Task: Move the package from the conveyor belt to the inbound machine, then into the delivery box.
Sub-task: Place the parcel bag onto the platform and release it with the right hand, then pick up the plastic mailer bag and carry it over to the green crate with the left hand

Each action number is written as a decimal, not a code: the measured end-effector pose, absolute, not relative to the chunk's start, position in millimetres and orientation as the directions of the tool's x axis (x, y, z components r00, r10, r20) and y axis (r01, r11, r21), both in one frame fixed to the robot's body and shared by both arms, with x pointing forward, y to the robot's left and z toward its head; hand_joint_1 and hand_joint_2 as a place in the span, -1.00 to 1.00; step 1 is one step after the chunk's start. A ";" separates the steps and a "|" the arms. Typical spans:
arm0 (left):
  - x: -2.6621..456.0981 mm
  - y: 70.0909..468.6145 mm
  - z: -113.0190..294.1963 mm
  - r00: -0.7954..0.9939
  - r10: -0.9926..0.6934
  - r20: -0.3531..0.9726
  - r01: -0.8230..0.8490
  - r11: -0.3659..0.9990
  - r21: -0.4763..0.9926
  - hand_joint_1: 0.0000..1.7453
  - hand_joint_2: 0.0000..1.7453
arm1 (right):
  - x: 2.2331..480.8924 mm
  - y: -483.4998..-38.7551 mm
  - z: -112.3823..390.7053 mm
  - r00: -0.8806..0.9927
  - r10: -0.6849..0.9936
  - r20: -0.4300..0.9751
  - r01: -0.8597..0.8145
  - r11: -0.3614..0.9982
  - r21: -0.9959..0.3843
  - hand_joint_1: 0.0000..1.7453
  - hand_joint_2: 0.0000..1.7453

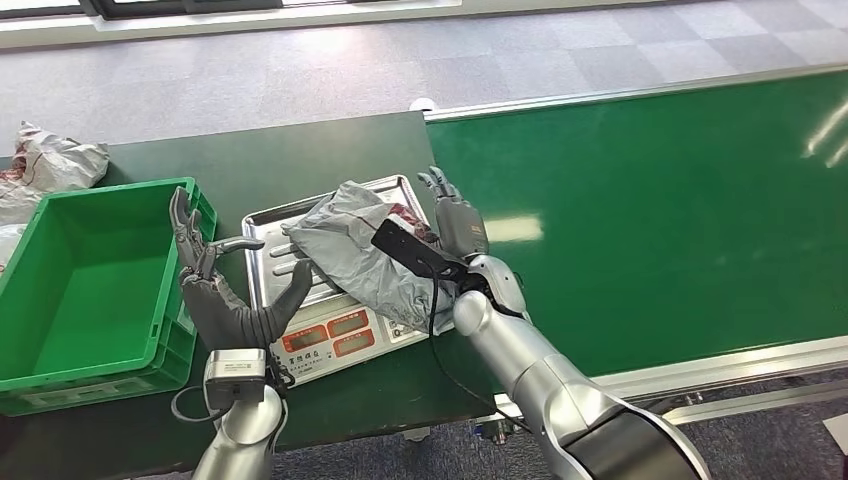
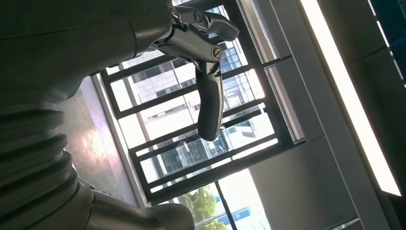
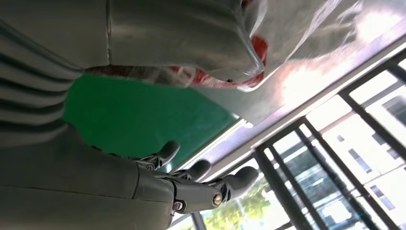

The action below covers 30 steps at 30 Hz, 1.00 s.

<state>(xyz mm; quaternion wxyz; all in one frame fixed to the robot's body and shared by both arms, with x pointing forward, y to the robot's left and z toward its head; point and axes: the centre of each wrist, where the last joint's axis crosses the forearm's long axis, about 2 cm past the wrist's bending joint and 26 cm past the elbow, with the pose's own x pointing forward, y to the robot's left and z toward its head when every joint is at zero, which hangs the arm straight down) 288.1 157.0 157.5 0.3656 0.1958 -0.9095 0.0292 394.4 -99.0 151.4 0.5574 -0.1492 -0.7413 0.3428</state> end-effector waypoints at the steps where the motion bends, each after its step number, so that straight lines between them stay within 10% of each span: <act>1: 288.6 157.8 157.3 -0.651 -0.336 0.681 -0.381 0.920 0.089 -1.00 1.00 | 394.5 -101.1 152.0 -0.333 0.616 0.714 -0.139 0.717 -0.683 -1.00 -1.00; 16: 286.5 163.6 154.6 -0.613 -0.346 0.710 -0.415 0.906 0.083 -1.00 1.00 | 371.6 -134.2 195.0 -0.489 0.529 0.694 0.234 0.845 -0.480 -1.00 -1.00; 20: 285.3 163.3 153.3 -0.608 -0.346 0.715 -0.414 0.906 0.086 -1.00 1.00 | 361.4 -144.3 204.1 -0.537 0.537 0.651 0.353 0.844 -0.404 -1.00 1.00; 30: 314.8 151.5 156.8 -0.532 -0.431 0.729 -0.268 0.902 0.338 -1.00 1.00 | 289.5 -187.7 274.7 -0.726 0.641 0.249 0.668 0.743 0.035 -1.00 1.00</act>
